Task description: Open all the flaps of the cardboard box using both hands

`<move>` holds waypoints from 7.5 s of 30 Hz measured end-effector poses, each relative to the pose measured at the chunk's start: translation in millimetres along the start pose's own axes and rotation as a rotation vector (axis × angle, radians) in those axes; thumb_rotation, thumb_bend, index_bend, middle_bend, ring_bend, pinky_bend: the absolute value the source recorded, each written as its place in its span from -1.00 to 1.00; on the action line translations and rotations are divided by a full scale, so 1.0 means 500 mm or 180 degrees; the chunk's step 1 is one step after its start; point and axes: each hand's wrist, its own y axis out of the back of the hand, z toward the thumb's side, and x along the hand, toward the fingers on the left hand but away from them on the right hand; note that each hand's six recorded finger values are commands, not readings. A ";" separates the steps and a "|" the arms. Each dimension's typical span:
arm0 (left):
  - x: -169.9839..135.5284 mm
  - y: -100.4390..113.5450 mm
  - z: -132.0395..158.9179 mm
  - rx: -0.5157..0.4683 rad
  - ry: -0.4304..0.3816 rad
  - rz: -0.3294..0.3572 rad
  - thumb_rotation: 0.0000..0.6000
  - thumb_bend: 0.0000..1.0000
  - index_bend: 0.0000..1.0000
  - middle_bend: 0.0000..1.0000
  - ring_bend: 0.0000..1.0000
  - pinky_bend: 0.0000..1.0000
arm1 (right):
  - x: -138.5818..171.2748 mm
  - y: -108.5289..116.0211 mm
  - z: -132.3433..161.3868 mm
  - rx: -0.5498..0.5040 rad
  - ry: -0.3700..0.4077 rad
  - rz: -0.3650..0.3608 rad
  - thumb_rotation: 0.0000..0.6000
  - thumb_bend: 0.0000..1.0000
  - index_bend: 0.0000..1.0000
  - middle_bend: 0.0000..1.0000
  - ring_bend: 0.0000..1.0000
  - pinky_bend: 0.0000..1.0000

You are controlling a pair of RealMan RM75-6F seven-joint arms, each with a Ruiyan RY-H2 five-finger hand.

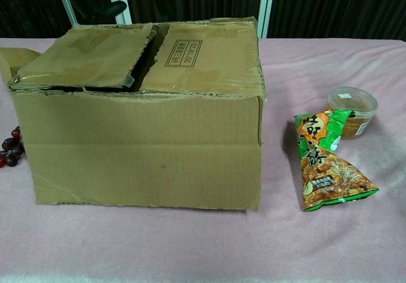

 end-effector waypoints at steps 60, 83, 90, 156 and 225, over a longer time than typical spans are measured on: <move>-0.113 0.064 -0.009 0.0465 0.0172 0.0018 1.00 0.91 -0.10 0.26 -0.07 -0.01 | 0.007 -0.015 0.004 -0.0167 0.0089 0.0000 1.00 -0.03 -1.00 -0.96 -0.94 -0.50; -0.396 -0.011 -0.097 0.0207 0.1065 -0.0022 1.00 0.89 -0.10 0.25 -0.07 -0.01 | 0.004 -0.031 0.026 -0.0146 0.0164 0.0077 1.00 -0.03 -1.00 -0.96 -0.94 -0.50; -0.466 -0.084 -0.122 -0.0129 0.1392 -0.0052 1.00 0.61 -0.15 0.19 -0.11 -0.05 | -0.001 -0.038 0.045 -0.0085 0.0229 0.0138 1.00 -0.03 -1.00 -0.96 -0.94 -0.50; -0.491 -0.398 -0.154 -0.1848 0.2715 0.1593 1.00 -0.70 -1.00 -1.00 -1.00 -1.00 | -0.191 -0.396 0.701 0.1960 0.2938 0.1246 1.00 0.98 -0.10 -0.33 -0.52 -0.50; -0.492 -0.388 -0.150 -0.1954 0.2652 0.1662 1.00 -0.69 -1.00 -1.00 -1.00 -1.00 | -0.165 -0.185 0.743 0.4367 0.3253 -0.0173 1.00 -0.02 -0.20 -0.58 -0.74 -0.53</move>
